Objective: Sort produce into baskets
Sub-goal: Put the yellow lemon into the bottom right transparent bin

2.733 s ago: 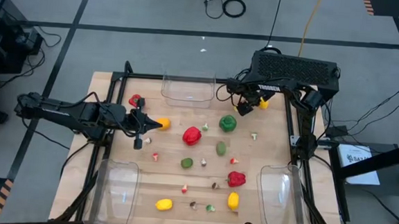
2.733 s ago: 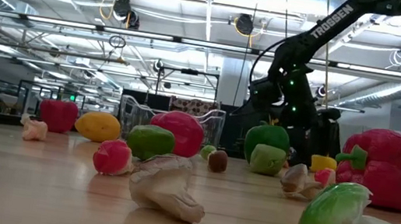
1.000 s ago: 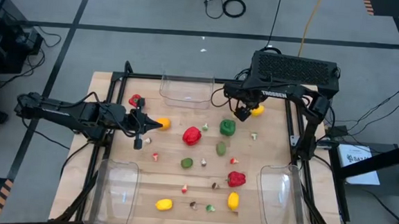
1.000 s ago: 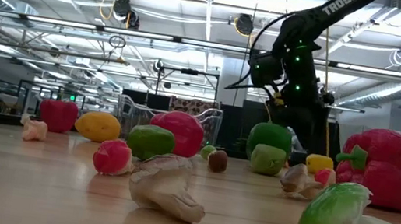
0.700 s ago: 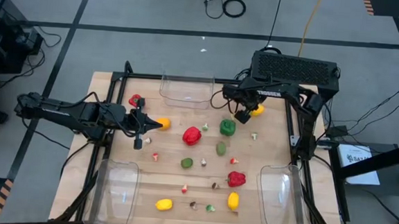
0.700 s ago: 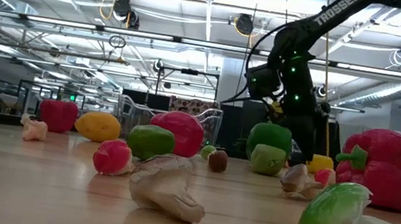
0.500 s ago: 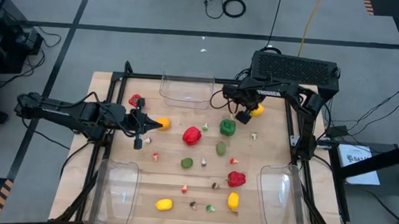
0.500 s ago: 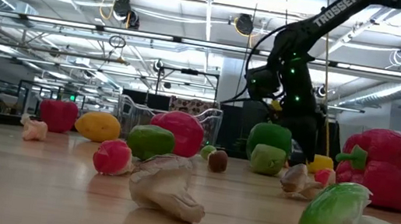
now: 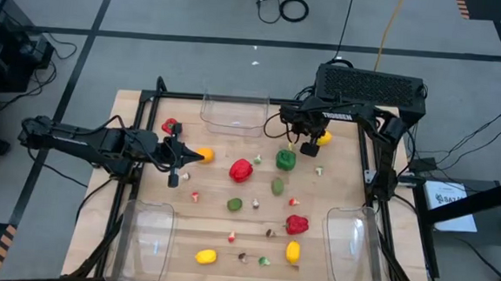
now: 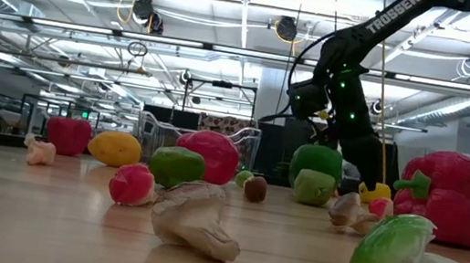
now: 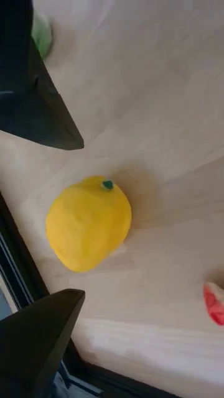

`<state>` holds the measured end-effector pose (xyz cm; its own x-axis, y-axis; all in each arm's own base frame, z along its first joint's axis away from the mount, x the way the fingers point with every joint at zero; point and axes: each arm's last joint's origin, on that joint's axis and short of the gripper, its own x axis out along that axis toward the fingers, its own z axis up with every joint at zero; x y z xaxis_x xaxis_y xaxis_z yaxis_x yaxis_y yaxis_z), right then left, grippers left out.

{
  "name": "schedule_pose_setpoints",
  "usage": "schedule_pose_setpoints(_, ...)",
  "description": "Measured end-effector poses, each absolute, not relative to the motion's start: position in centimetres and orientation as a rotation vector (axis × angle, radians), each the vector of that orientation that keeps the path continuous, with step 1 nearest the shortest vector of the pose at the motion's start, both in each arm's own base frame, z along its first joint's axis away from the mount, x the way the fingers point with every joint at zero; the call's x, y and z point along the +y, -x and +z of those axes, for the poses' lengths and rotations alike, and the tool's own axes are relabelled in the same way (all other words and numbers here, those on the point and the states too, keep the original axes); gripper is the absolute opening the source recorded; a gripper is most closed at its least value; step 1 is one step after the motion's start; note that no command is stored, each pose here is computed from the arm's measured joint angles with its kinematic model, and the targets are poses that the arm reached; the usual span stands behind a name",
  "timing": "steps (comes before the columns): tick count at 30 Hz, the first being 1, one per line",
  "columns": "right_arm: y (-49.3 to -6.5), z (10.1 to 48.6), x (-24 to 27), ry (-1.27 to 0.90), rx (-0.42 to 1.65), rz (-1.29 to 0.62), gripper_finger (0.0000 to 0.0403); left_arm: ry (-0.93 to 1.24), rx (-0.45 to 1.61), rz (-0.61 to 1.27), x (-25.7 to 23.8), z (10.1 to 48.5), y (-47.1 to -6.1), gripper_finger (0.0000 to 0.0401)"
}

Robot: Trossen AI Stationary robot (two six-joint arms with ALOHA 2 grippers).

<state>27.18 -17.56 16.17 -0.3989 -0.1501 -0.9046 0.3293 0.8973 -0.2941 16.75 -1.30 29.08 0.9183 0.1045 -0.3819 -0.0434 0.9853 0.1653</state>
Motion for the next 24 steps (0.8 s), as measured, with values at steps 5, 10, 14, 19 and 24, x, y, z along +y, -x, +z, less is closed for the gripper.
schedule_pose_setpoints(5,-27.5,14.7,-17.5,-0.094,1.978,-0.494,0.0377,-0.155,0.401,0.076,-1.3,29.1,-16.7,0.0002)
schedule_pose_setpoints(10,-27.7,13.8,-17.2,-0.046,2.027,-0.476,0.0377,-0.155,0.401,0.071,-1.3,29.1,-16.7,0.0002)
schedule_pose_setpoints(14,-27.7,13.7,-17.2,-0.031,2.035,-0.446,0.0372,-0.155,0.401,0.071,-1.3,29.1,-16.7,0.0002)
schedule_pose_setpoints(19,-27.7,13.8,-17.2,-0.026,2.038,-0.423,0.0324,-0.156,0.401,0.071,-1.3,29.1,-16.7,0.0002)
schedule_pose_setpoints(24,-27.7,13.7,-17.2,-0.025,2.037,-0.421,0.026,-0.156,0.401,0.071,-1.3,29.1,-16.7,0.0002)
